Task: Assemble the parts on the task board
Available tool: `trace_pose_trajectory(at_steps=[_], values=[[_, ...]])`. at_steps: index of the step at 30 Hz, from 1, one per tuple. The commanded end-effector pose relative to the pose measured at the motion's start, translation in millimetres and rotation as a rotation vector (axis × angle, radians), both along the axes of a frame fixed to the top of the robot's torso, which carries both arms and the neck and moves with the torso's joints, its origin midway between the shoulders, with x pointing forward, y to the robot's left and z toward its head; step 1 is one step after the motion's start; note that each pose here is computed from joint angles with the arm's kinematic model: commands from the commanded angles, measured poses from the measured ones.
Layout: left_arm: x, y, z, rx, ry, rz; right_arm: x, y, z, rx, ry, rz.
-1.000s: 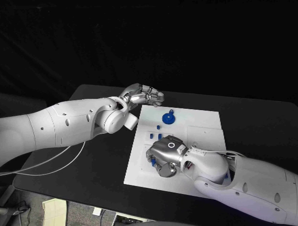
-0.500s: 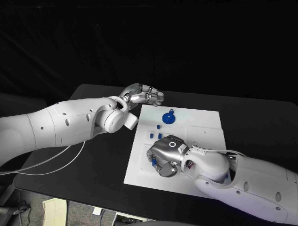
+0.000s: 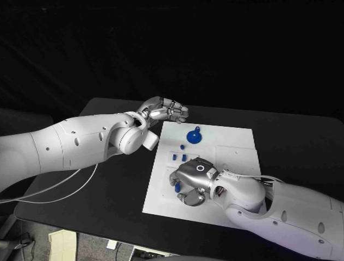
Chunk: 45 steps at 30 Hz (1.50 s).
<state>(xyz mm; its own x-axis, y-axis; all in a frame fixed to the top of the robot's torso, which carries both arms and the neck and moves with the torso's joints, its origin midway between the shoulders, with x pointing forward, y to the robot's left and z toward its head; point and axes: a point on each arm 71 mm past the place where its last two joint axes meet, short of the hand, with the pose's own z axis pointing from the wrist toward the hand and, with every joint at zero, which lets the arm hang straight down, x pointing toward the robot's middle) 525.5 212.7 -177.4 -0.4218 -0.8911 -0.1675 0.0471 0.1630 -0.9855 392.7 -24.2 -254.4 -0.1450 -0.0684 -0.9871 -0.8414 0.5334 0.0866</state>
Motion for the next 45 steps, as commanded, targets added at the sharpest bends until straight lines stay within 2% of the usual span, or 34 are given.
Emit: trace_pose_trajectory(at_steps=[1,7,16,22,26,27,33,37,38,40,43,45], values=[[-0.4,-1.4,1.1,-0.010,0.001,-0.012,-0.7,-0.6,2.1,0.030,-0.009,-0.002],[-0.4,-1.0,1.0,-0.010,0.001,-0.012,-1.5,-3.8,5.9,0.084,-0.008,-0.006],[-0.2,-0.1,1.0,-0.010,0.000,-0.010,-3.8,-12.0,17.9,0.209,0.049,-0.009],[0.1,0.3,1.0,-0.009,-0.001,-0.008,-0.6,-21.1,33.8,0.262,0.080,-0.023],[0.9,1.4,0.9,-0.008,-0.002,-0.004,5.8,-33.0,51.4,0.309,0.114,-0.057],[1.4,2.3,0.8,-0.008,-0.003,-0.001,10.6,-38.7,59.3,0.314,0.121,-0.078],[3.8,5.8,0.2,-0.008,-0.002,0.014,33.3,-75.1,78.9,0.315,0.244,-0.199],[4.8,6.4,-0.2,-0.007,-0.001,0.015,49.5,-106.4,87.8,0.273,0.375,-0.323],[5.0,6.6,-0.3,-0.006,-0.001,0.015,51.7,-111.5,87.9,0.264,0.405,-0.348],[5.3,6.2,-0.6,-0.006,0.000,0.014,54.9,-125.1,84.9,0.244,0.503,-0.413],[5.5,5.1,-0.9,-0.007,0.000,0.012,57.1,-142.2,80.7,0.185,0.599,-0.482],[5.3,5.1,-1.3,-0.009,0.000,0.006,57.8,-151.8,79.1,0.186,0.638,-0.530]])
